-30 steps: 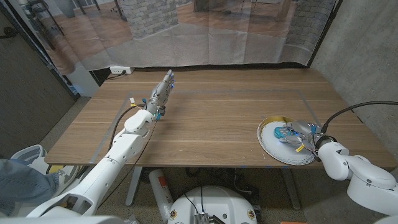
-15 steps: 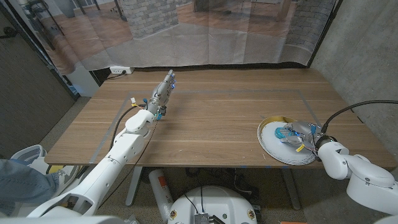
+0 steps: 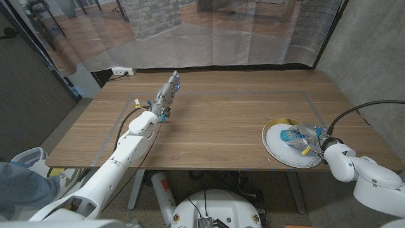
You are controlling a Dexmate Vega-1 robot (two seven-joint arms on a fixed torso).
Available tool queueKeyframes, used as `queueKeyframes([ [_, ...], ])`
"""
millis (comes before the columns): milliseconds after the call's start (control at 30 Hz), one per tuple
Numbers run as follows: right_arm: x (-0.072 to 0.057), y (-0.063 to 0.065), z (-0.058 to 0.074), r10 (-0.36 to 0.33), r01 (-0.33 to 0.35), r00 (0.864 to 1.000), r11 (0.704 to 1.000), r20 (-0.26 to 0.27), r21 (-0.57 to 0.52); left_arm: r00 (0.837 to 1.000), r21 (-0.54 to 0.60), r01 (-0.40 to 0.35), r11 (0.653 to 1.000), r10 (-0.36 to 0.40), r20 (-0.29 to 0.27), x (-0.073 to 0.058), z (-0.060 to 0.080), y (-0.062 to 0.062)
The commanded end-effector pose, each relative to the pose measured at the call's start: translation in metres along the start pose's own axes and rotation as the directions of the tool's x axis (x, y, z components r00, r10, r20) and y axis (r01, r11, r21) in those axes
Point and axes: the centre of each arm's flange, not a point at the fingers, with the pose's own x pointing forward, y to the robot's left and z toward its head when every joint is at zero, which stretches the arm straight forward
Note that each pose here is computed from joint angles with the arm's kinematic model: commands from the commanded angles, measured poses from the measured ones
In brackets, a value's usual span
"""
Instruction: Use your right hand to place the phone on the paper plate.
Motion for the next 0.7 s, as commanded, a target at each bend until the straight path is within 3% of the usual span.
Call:
queueKeyframes([
  [33, 0.0030, -0.0020, 0.0022, 0.024, -0.024, 1.000, 1.000, 0.007, -0.006, 1.000, -0.009, -0.006, 1.000, 0.006, -0.001, -0.0013, -0.0018, 0.0018],
  [700, 0.0013, -0.0010, 0.0040, 0.065, -0.066, 0.997, 0.997, -0.032, -0.034, 1.000, -0.014, -0.008, 1.000, 0.008, 0.001, -0.0034, -0.0030, 0.0033],
])
